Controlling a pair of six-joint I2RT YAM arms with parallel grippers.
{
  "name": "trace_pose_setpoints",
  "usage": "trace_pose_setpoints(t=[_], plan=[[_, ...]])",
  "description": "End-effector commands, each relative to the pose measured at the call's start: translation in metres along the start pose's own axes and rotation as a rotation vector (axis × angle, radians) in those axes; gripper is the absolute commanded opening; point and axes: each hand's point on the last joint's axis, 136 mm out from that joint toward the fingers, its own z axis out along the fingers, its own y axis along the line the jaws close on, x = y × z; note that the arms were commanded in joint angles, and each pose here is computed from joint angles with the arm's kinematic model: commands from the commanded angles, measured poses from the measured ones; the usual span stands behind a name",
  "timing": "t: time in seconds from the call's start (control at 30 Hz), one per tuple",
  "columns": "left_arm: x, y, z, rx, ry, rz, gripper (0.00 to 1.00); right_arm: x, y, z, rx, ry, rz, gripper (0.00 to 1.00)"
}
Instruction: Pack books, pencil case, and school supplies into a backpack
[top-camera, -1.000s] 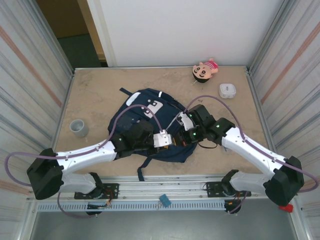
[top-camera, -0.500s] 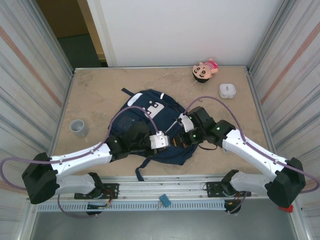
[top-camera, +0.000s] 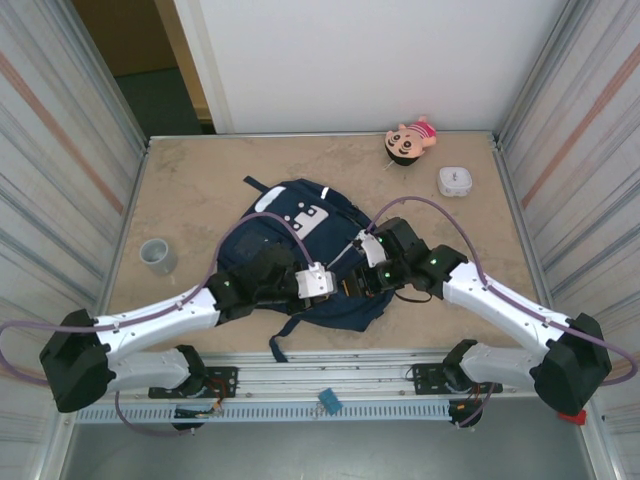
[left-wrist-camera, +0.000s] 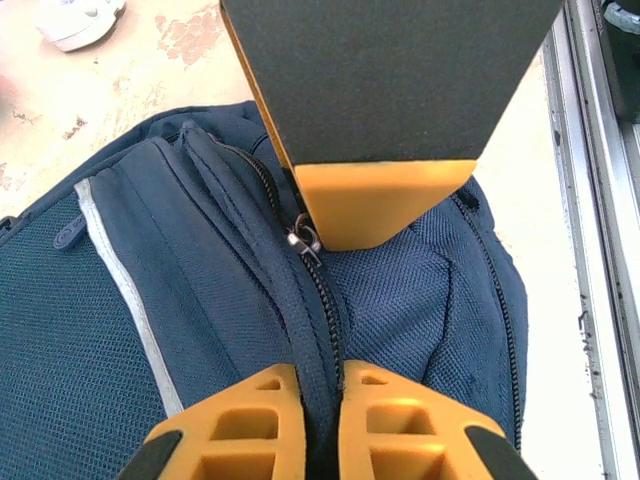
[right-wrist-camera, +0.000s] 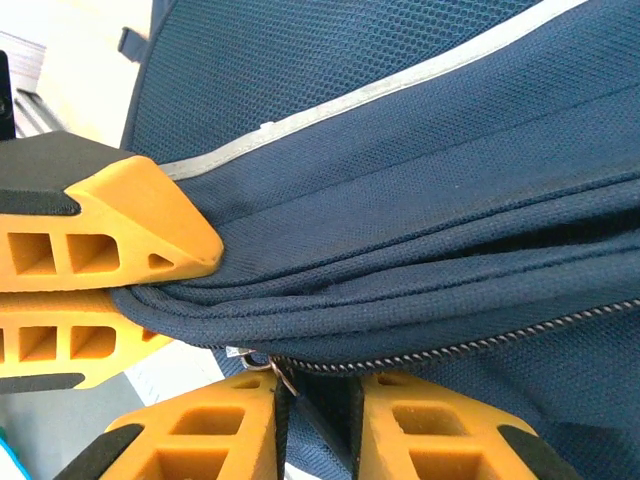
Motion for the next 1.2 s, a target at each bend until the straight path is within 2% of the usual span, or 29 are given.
trace_pose_setpoints(t=[0.0, 0.1, 0.23, 0.33, 0.5, 0.63, 0.8, 0.83, 0.93, 1.03, 1.17], plan=[[-0.036, -0.001, -0.018, 0.014, -0.147, 0.034, 0.0, 0.001, -0.002, 0.005, -0.008, -0.004, -0.017, 0.24], [-0.036, 0.0, -0.02, 0.009, -0.156, 0.033, 0.0, 0.001, 0.003, 0.005, -0.038, -0.009, -0.03, 0.23], [-0.031, 0.003, -0.02, -0.004, -0.138, 0.027, 0.0, -0.002, 0.003, 0.001, -0.041, -0.025, -0.034, 0.06], [-0.022, 0.004, -0.021, -0.015, -0.113, 0.018, 0.0, -0.004, -0.014, -0.007, 0.019, -0.041, 0.011, 0.01], [-0.004, 0.002, -0.022, -0.019, -0.062, 0.012, 0.0, -0.009, -0.044, -0.027, 0.077, -0.081, 0.089, 0.0], [0.01, -0.004, -0.021, 0.003, -0.01, 0.007, 0.01, -0.008, -0.056, -0.036, 0.133, -0.053, 0.075, 0.0], [0.015, -0.012, -0.025, 0.029, -0.004, -0.005, 0.04, -0.01, -0.039, -0.029, 0.035, -0.026, 0.049, 0.0], [0.015, -0.011, -0.026, 0.025, -0.004, -0.013, 0.07, -0.011, -0.033, -0.029, 0.009, -0.029, 0.038, 0.0], [0.008, -0.008, -0.031, 0.007, -0.018, -0.051, 0.29, -0.011, -0.013, -0.03, -0.05, -0.044, -0.013, 0.0], [-0.013, -0.002, -0.033, -0.024, -0.031, -0.123, 0.48, -0.01, -0.002, -0.034, -0.06, -0.053, -0.04, 0.0], [-0.034, -0.006, -0.021, -0.06, -0.002, -0.09, 0.59, -0.006, 0.0, -0.038, -0.058, -0.06, -0.05, 0.0]])
